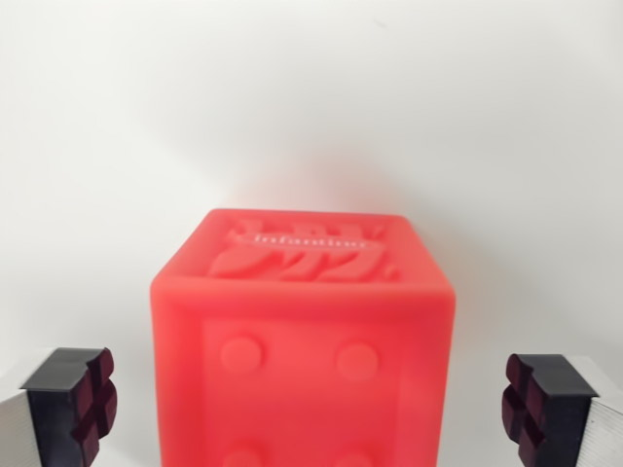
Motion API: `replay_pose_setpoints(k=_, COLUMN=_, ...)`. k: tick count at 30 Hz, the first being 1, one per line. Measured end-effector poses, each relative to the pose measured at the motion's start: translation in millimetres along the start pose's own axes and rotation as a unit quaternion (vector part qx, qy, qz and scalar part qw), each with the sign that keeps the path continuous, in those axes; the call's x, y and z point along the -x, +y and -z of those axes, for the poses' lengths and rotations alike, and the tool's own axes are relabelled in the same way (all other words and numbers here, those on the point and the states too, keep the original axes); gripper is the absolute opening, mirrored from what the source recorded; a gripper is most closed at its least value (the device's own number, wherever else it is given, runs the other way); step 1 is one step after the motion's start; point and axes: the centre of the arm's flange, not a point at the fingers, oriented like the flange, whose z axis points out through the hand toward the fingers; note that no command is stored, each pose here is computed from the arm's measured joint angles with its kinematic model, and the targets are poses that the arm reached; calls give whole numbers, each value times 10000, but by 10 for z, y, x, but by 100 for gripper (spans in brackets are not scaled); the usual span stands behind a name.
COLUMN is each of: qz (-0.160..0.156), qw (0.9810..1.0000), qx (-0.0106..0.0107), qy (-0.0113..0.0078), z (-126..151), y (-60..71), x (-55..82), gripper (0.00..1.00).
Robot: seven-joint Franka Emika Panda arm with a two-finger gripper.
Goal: Destack cube
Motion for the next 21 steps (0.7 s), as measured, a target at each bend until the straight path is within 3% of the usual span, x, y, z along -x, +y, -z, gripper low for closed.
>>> replay_pose_setpoints(k=8, qz=1, qw=10000, qx=-3, qy=17, z=241, y=-2, x=-4, gripper=100)
replay_pose_setpoints(k=14, qz=-6, qw=10000, qx=-1, qy=13, z=434, y=0, x=-2, gripper=100)
replay_pose_setpoints(k=21, qz=-10, qw=10000, qx=-4, qy=24, z=705, y=3, x=-7, gripper=100)
